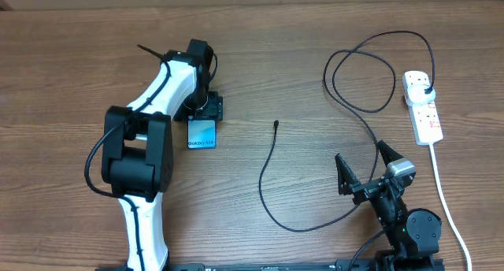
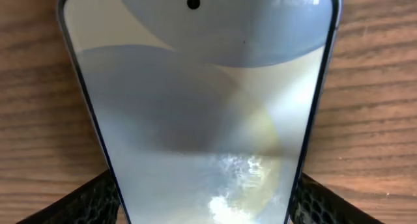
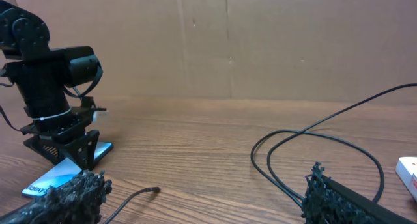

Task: Plug charger to phone and switch on socket
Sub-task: 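Lift the phone and rotate it upright, bottom edge toward the cable, then hold the phone upright above the cable connector with the left gripper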

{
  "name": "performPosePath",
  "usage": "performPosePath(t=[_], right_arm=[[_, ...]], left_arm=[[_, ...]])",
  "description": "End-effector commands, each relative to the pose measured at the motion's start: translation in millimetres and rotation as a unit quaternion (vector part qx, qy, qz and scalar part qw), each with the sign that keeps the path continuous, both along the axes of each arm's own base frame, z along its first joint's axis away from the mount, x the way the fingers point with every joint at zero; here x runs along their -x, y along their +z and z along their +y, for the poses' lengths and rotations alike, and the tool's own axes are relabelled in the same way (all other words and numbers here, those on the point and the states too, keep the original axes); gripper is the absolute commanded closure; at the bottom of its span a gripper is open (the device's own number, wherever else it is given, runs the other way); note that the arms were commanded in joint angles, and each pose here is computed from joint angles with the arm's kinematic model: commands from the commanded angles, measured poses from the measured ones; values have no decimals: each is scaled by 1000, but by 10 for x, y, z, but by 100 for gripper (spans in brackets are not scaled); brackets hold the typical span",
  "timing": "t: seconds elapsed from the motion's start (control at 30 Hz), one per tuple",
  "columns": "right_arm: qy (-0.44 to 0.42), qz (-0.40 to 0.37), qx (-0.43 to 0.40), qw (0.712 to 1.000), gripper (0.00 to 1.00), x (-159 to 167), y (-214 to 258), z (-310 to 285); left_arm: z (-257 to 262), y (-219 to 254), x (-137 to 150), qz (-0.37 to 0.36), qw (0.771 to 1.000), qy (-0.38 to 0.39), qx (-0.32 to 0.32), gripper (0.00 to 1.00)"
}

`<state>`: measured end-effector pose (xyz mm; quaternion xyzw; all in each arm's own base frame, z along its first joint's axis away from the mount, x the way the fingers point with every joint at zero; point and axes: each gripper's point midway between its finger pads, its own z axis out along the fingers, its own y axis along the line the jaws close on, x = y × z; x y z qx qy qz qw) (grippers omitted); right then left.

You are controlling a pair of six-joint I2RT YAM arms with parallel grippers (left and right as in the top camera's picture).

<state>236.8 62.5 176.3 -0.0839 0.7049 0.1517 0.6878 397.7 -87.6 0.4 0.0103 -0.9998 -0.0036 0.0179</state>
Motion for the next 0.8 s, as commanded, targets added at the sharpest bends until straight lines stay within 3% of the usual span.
performPosePath(t=[0.0,0.2,0.53,0.7,0.77], right_arm=[[-1,-1,-3,1000,0,-1,-15,-4],[-1,-1,-3,1000,0,-2,-15,-4],[-1,-2,-3,1000,0,-2,-14,-4],[-1,-2,-3,1000,0,-1,-14,-4],[-1,-1,-3,1000,0,-2,-15,-4]], left_arm=[[-151,-77,56,40,999,8,30,26],[-191,248,-91,27,999,8,35,26],[-494,712,-203,19,993,9,120,26],[-831,1015,-184,30,974,10,223,31],[-995,1147,-156,45,957,21,284,40]])
